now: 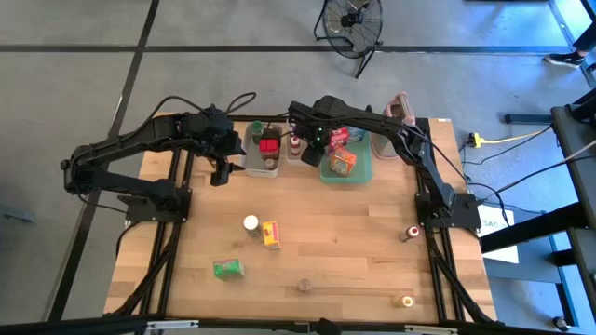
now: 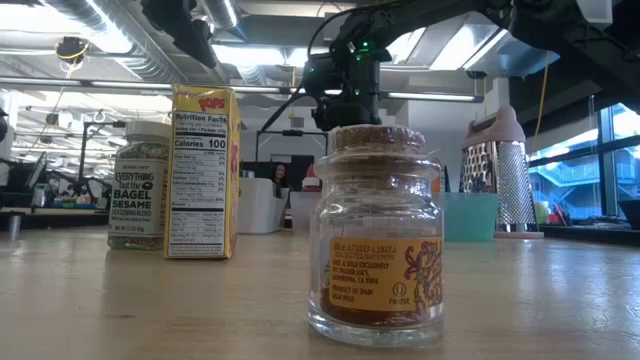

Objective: Pick & Place Kitchen Items
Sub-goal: Put the left yellow food coloring bottle into the transparent bin, then put the white seasoning bottle into the gray bin

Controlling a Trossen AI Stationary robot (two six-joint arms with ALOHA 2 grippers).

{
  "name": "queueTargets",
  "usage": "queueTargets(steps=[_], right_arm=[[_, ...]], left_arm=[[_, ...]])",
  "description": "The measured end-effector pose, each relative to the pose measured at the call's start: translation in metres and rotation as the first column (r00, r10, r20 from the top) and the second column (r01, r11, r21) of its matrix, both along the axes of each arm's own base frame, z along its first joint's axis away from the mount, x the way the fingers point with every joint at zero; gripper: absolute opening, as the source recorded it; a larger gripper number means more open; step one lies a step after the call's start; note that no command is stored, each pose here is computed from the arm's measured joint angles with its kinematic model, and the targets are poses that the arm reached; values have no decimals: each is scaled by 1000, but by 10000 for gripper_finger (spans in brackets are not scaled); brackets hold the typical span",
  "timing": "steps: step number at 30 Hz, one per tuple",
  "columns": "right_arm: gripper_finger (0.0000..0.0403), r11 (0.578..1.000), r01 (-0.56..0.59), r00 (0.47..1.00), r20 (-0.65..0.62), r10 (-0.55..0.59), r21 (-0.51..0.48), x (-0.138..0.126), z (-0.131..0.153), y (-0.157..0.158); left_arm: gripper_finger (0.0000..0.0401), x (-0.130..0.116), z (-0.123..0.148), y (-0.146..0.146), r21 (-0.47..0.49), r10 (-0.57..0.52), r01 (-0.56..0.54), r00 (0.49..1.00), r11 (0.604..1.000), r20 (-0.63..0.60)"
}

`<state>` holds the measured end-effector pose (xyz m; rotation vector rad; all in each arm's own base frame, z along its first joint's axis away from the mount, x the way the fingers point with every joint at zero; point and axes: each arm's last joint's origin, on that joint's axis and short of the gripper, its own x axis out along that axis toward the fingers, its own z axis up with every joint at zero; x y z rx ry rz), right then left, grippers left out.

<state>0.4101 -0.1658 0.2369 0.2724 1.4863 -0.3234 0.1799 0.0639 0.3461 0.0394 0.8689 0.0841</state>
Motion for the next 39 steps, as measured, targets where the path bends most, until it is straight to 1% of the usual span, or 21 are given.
queueTargets(steps=[9,15,32,39], right_arm=[[130,1000,0,1000,5,0,-6,2,-2,-1],[143,1000,-7,1000,22,7,-14,3,-2,-2],[177,1000,12,1000,9,-12,-7,2,-2,-1],[181,1000,9,1000,-18,-9,1,-3,7,2]], left_arm=[[215,0,0,0,-8,2,-2,1000,1000,-2],[215,0,0,0,-8,1,-1,1000,1000,-2],[215,-1,-1,-1,-10,-2,2,1000,1000,-13],[215,-2,-2,-1,-22,6,-6,1000,1000,-23]])
